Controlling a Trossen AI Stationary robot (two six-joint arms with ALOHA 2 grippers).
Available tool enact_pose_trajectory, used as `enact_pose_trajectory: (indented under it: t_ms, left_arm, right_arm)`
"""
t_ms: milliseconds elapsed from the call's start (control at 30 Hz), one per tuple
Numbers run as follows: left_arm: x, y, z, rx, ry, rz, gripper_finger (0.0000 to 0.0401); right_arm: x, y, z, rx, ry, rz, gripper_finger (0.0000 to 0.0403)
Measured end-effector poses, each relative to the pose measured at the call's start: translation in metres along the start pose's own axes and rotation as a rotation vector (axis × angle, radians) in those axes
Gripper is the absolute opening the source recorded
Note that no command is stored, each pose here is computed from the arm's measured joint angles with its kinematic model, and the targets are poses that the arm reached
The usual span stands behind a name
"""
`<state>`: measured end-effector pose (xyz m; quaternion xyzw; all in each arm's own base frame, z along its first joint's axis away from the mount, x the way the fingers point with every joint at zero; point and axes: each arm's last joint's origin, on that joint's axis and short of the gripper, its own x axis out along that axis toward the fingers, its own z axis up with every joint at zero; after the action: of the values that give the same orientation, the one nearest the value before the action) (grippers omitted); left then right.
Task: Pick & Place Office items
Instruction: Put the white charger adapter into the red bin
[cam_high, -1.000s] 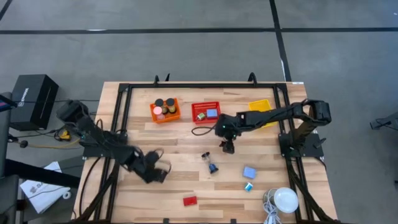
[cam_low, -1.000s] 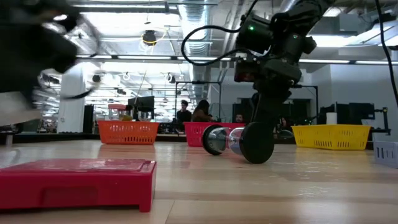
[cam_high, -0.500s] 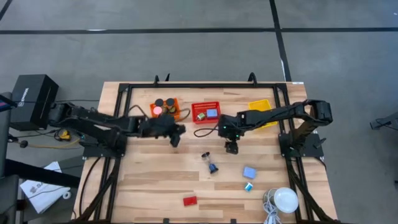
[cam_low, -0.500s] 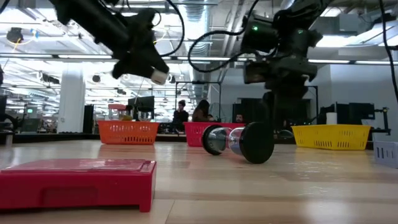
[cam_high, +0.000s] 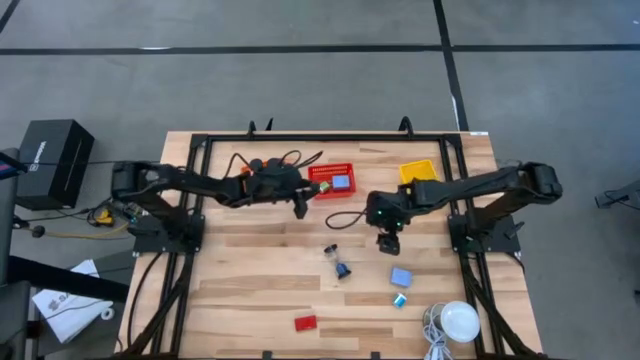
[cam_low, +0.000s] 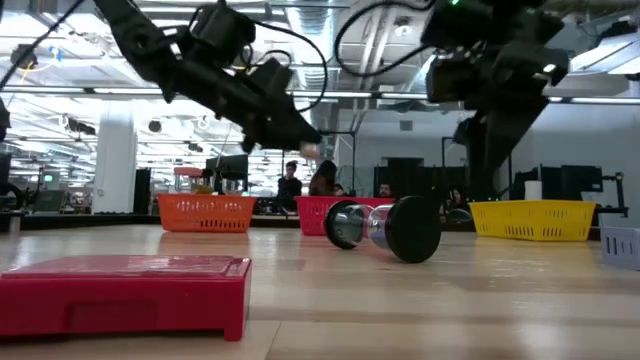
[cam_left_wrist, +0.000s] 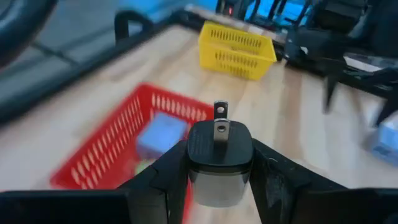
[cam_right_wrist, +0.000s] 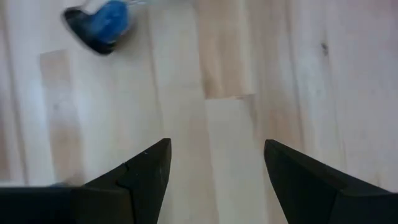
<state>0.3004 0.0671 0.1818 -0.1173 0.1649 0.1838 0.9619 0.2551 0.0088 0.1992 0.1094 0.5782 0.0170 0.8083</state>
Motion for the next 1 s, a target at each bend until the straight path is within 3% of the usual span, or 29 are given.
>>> enact_pose_trajectory:
  t_ms: [267, 433, 1000]
  left_arm:
    - [0.023, 0.013, -0.018, 0.158, 0.002, 0.066, 0.0136]
    - [0.031, 0.018, -0.029, 0.159, 0.015, 0.081, 0.014]
    - [0.034, 0.029, -0.026, 0.203, -0.018, 0.133, 0.0152]
  right_arm:
    - [-0.004, 0.021, -0.003, -0.085, -0.057, 0.042, 0.0249]
    - [0.001, 0.029, -0.005, -0.11, -0.036, 0.052, 0.0249]
    - [0.006, 0.032, -0.004, -0.116, -0.027, 0.055, 0.0249]
